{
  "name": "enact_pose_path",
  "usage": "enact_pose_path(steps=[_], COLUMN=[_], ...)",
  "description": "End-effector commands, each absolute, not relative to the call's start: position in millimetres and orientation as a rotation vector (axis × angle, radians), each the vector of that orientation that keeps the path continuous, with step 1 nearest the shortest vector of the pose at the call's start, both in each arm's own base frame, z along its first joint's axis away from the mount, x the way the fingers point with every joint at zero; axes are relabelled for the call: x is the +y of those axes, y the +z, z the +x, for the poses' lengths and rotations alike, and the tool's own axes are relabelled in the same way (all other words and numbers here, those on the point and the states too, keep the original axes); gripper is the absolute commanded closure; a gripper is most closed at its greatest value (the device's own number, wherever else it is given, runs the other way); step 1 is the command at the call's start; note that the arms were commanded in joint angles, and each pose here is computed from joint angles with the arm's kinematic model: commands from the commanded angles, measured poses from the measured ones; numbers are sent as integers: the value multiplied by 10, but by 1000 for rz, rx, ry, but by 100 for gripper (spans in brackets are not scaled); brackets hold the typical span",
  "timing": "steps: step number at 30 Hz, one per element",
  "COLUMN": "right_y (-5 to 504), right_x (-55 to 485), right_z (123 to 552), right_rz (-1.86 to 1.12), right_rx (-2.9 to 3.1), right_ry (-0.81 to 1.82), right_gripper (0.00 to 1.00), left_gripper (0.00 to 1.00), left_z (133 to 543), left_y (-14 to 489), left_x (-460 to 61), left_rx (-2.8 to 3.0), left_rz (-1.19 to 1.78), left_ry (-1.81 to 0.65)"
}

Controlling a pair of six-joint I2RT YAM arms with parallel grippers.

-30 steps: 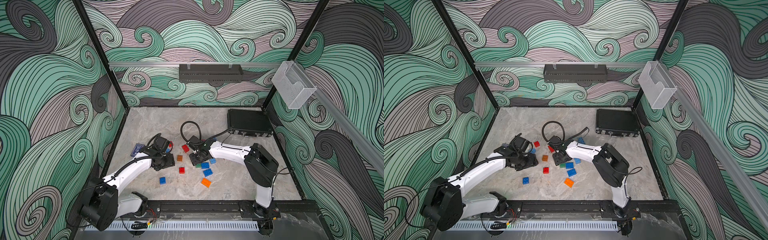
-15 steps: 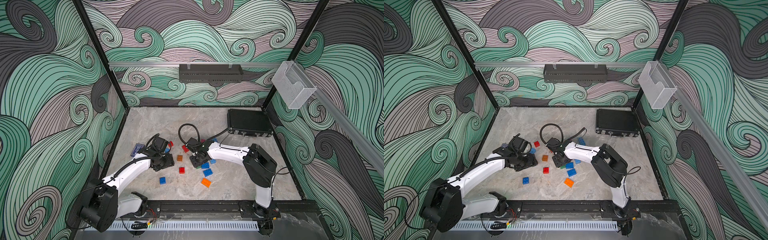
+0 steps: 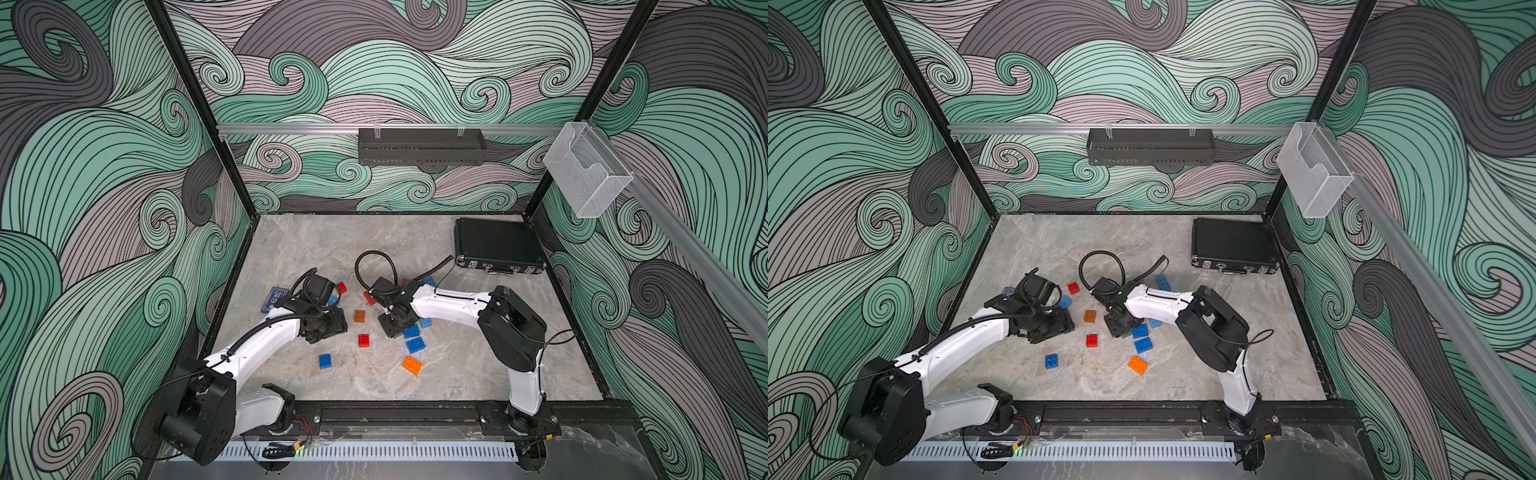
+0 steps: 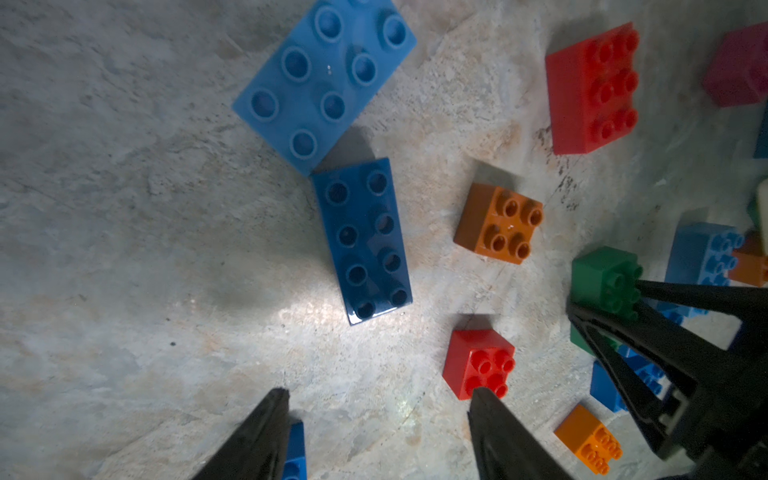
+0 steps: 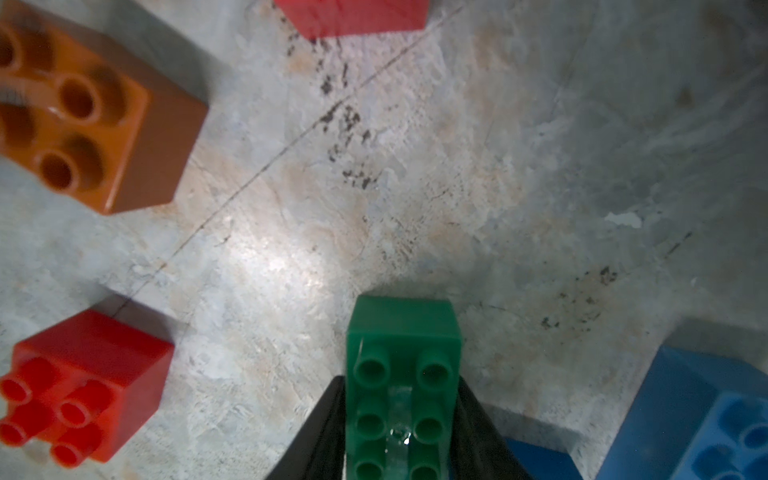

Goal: Assemble a heart with lego
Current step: Pick up the lego brick from the center of the board.

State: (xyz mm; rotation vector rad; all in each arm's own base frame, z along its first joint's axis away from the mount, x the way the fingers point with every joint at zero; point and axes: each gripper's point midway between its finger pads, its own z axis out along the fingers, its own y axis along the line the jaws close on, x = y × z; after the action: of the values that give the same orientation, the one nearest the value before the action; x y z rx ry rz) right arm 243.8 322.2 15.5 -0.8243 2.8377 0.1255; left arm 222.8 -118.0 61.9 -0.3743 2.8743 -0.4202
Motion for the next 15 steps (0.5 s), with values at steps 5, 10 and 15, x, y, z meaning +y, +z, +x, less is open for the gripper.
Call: enact_pose_path(steps=[5,10,15], right_y=[299,523,731], right_x=[3292,3417,3605], right_z=[2430,2414,2309], right_rz=[-888,-1064,-1319], right_rx=[2796,2676,2467], right_ry=[148,222,353], right_gripper=[65,67,68], left_gripper=[31,30,31], left_z=[2236,2240,2241], left_y=[640,665,682], left_x=[-1148,-1138,-1066], left_rx=[2859,2850,2832], left_rz=[-415,-456,-533], left_ry=[-446,-492,-533])
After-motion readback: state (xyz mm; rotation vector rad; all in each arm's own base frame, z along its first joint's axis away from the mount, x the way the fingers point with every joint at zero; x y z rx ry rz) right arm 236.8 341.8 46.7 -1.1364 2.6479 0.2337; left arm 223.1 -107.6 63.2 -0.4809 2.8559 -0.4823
